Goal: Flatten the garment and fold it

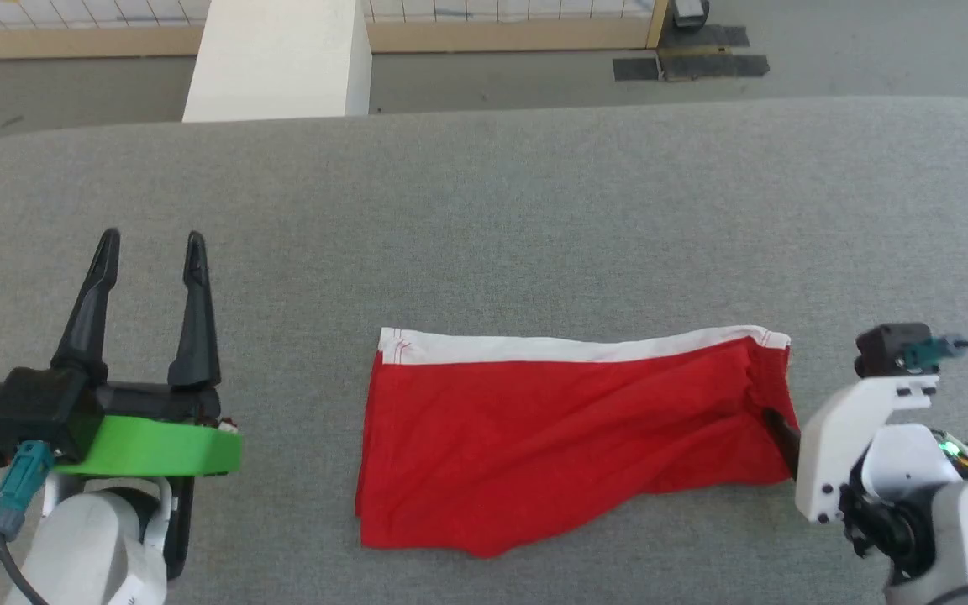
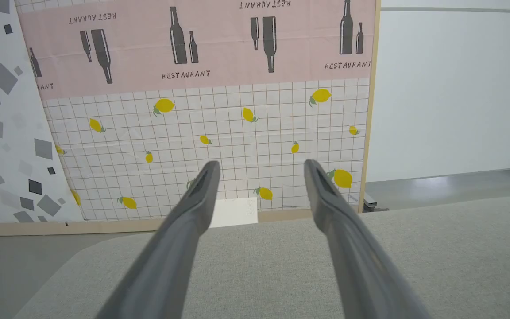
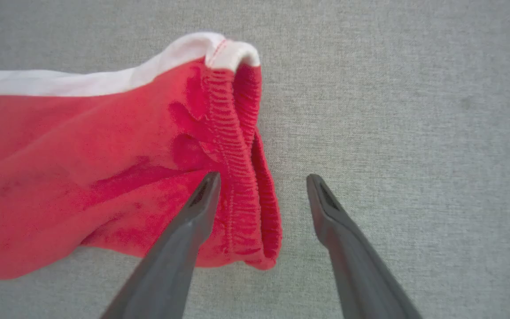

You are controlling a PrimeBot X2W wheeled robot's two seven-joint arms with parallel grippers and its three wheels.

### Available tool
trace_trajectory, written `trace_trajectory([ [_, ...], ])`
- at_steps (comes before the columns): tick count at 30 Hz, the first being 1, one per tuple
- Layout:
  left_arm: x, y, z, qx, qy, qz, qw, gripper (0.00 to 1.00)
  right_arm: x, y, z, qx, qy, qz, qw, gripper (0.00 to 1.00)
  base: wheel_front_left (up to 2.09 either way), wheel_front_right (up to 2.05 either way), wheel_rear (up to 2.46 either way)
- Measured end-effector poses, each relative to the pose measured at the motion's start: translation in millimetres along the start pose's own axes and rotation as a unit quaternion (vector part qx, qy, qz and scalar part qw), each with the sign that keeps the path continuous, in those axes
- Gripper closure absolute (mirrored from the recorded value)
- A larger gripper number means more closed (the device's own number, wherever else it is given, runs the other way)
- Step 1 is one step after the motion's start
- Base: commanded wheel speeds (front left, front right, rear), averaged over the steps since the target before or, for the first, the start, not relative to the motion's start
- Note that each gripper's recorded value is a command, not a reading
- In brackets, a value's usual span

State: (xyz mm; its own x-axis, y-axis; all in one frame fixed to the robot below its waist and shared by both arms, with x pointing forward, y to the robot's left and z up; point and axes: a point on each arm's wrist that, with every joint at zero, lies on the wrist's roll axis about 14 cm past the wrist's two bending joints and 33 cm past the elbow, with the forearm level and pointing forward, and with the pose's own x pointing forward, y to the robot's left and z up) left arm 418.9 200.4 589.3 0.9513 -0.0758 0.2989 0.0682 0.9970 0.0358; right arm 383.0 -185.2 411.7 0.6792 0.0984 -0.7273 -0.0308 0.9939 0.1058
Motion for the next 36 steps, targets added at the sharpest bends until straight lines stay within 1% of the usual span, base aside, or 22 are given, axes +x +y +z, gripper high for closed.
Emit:
trace_trajectory([
  [5,-0.8,-3.0,-10.9,-0.004,0.006,0.004,1.000,0.00,22.1,9.5,1.4,-0.019,0.031,0.004,0.999,0.00,0.00,0.00,0.00],
  [9,-2.5,1.0,-19.3,-0.016,0.014,0.012,1.000,0.00,36.1,14.7,-17.7,-0.031,0.085,0.008,0.996,0.00,0.00,0.00,0.00],
  [10,-3.2,2.9,-21.2,-0.018,0.016,0.015,1.000,0.00,37.9,15.7,-19.1,-0.033,0.093,0.009,0.995,0.11,0.00,0.00,0.00],
  [11,-4.0,5.0,-23.1,-0.019,0.019,0.018,0.999,0.00,39.6,17.0,-18.4,-0.034,0.098,0.011,0.995,0.84,0.00,0.00,0.00],
  [12,-4.8,7.2,-24.9,-0.020,0.021,0.021,0.999,0.00,41.0,18.2,-17.7,-0.036,0.102,0.013,0.994,1.00,0.00,0.00,0.00],
  [15,-6.4,10.6,-28.8,-0.021,0.026,0.024,0.999,0.00,41.9,13.0,-15.6,-0.035,0.109,0.012,0.993,1.00,0.00,0.00,0.00],
  [17,-8.7,13.0,-35.2,-0.011,0.036,0.024,0.999,0.00,39.9,0.2,-13.6,-0.037,0.110,-0.001,0.993,1.00,0.00,0.00,0.00],
  [23,-11.0,17.8,-40.3,-0.009,0.044,0.030,0.999,0.00,20.0,-74.0,-2.5,-0.040,0.115,-0.087,0.989,1.00,0.00,0.00,0.00],
  [27,-11.0,16.1,-39.8,-0.012,0.043,0.028,0.999,0.00,6.7,-101.0,1.0,-0.043,0.123,-0.123,0.984,1.00,0.00,0.00,0.00],
  [29,-11.3,15.0,-39.3,-0.014,0.042,0.027,0.999,0.00,2.1,-104.0,2.3,-0.046,0.128,-0.128,0.982,1.00,0.00,0.00,0.00],
  [32,-12.4,12.6,-37.6,-0.012,0.041,0.024,0.999,0.00,-4.3,-98.3,10.3,-0.062,0.128,-0.126,0.982,1.00,0.00,0.00,0.00],
  [34,-13.2,11.8,-35.1,-0.011,0.038,0.025,0.999,0.00,-9.4,-88.5,17.0,-0.069,0.126,-0.112,0.983,1.00,0.00,0.00,0.00],
  [36,-14.9,12.3,-33.0,-0.009,0.037,0.025,0.999,0.00,-15.9,-70.0,21.9,-0.072,0.125,-0.081,0.986,1.00,0.00,0.00,0.00],
])
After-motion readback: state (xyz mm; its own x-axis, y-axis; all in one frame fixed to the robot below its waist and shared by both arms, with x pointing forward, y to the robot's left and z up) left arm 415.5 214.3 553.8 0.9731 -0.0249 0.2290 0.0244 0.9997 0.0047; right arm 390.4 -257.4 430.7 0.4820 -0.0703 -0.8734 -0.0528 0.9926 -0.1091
